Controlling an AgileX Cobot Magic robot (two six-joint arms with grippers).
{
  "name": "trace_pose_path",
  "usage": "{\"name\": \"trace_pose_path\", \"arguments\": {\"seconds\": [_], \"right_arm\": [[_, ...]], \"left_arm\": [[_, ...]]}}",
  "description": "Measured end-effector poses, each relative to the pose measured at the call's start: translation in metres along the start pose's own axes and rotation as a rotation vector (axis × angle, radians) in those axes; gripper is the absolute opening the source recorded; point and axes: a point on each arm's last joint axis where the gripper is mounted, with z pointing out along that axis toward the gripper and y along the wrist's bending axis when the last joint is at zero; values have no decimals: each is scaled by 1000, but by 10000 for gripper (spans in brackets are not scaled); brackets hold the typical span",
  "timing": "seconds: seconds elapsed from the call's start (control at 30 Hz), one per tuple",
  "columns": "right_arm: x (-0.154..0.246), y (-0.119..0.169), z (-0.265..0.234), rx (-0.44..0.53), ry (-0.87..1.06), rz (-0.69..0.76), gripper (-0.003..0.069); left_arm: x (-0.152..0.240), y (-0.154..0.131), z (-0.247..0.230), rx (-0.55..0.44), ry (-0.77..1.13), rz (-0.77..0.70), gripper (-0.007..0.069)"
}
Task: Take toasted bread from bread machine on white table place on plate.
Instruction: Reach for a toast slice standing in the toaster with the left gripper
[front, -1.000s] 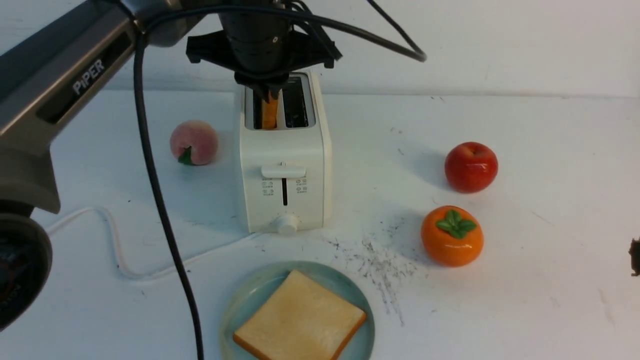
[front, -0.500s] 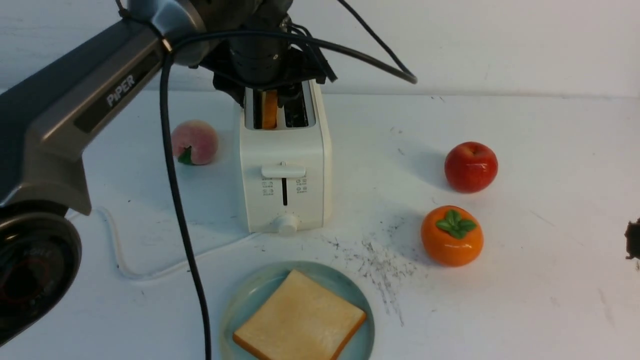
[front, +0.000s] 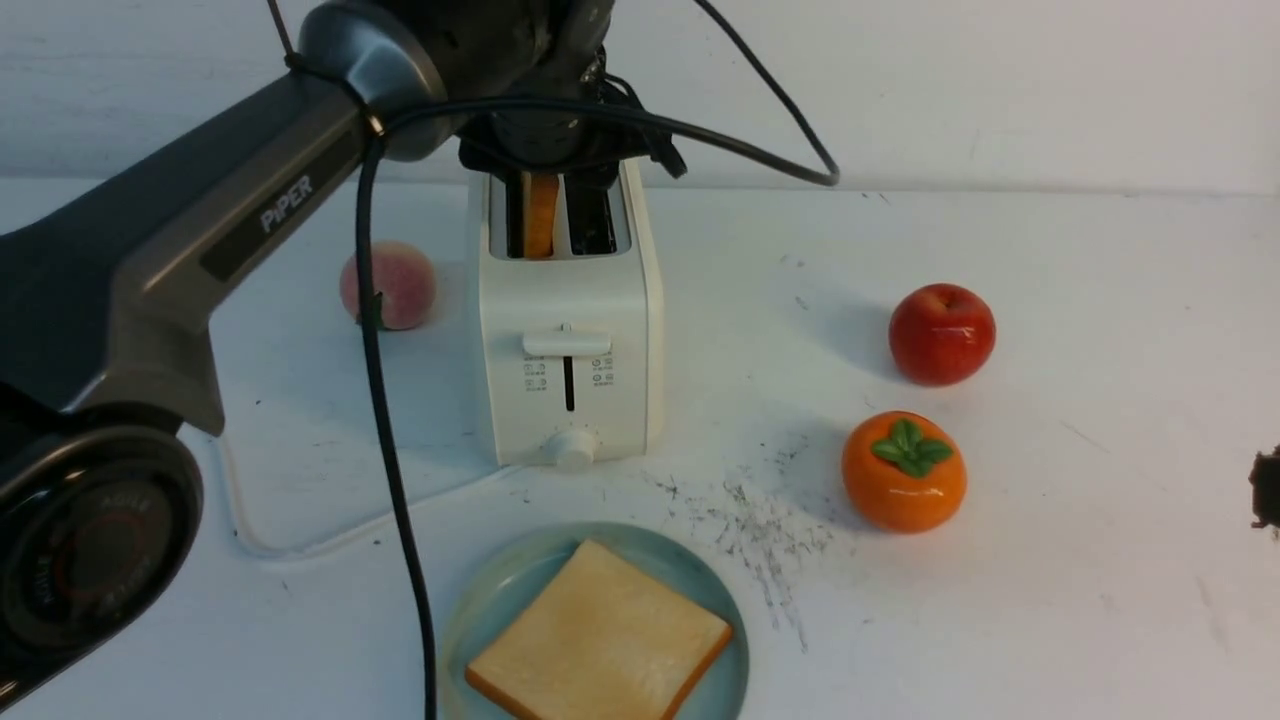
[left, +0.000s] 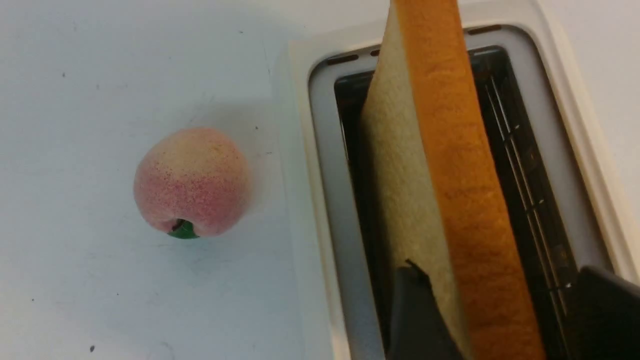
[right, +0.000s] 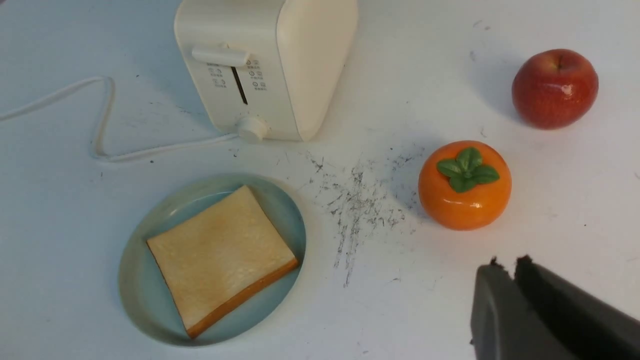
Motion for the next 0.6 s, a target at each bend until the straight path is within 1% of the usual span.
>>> {"name": "trace_pose_path", "arguments": {"seconds": [0.1,0.17,0.2,0.23,0.4,0.5,0.53,0.6], "right_arm": [[2,0,0,2,25,0,55],[3,0,0,3,38,0,56],[4,0,0,3,41,0,57],[4,0,0,3,45,0,59],[6,0,0,4,70,1,62],[8,0,0,5,84,1,63],[8,0,0,5,85,1,63],[8,0,0,5,85,1,65]], "left_arm": [[0,0,0,0,-1,1,235],[0,0,0,-2,0,1,123],[0,0,0,-3,1,1,81],[0,1,0,-4,-1,5,71],[-7,5,-20,7,-26,7,74],[-24,20,-73,41,-119,-28,74],[-31,31,-105,61,-176,-50,74],[-38,47,-153,91,-249,-86,74]]}}
